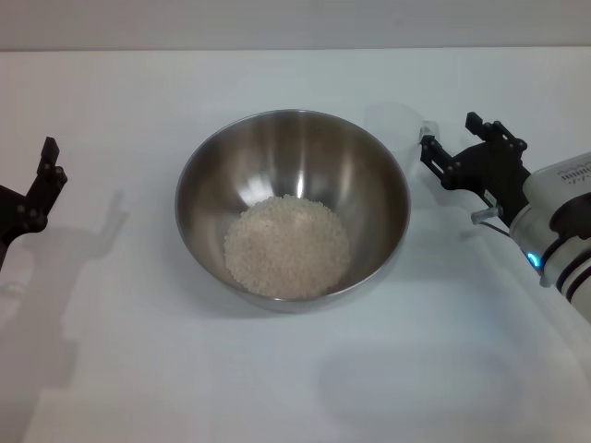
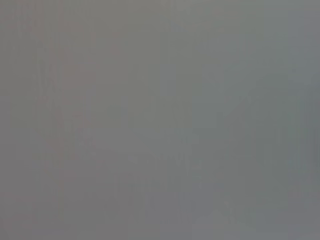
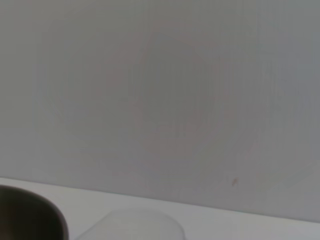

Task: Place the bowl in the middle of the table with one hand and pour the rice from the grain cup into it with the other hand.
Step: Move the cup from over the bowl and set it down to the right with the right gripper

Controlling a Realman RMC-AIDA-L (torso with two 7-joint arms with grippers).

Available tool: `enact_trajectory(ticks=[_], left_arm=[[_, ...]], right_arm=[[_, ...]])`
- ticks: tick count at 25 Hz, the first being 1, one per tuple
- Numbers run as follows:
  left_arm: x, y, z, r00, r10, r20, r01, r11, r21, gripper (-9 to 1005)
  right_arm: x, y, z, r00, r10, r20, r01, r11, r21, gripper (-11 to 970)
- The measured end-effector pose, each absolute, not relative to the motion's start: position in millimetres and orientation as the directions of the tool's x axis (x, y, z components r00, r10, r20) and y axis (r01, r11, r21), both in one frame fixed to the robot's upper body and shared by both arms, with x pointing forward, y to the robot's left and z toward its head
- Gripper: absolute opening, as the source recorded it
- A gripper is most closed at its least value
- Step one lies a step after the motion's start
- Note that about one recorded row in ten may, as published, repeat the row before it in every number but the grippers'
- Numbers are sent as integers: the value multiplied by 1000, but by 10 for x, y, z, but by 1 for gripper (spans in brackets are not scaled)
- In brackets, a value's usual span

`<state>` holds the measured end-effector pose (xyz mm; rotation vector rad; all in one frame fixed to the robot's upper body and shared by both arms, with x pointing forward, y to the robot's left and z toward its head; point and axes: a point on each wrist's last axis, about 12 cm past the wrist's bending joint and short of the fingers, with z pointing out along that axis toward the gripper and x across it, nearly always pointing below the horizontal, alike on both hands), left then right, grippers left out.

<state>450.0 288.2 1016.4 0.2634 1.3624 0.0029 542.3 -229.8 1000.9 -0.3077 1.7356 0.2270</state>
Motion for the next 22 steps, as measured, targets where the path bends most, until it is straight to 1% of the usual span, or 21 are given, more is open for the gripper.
enact_trajectory(ticks=[5,14,18,22], left_arm=[[4510,2875,10170,214,153,-965,153,970,188,841],[4544,2858,10179,217,153,-964,160,969,190,841],[4551,2855,10179,216,153,-964,161,968,190,841],[4550,2856,10178,216,153,-964,161,969,190,840]], right_arm=[[5348,-2332,9964,-182,-73,-981,-319,948,-12,687],[5248,-2319,9913,-195,-68,-978,-330,944,0,681],[5144,-2302,9886,-192,-53,-980,-340,940,16,686],[4975,-2328,9896,-140,-10,-990,-336,941,38,706]])
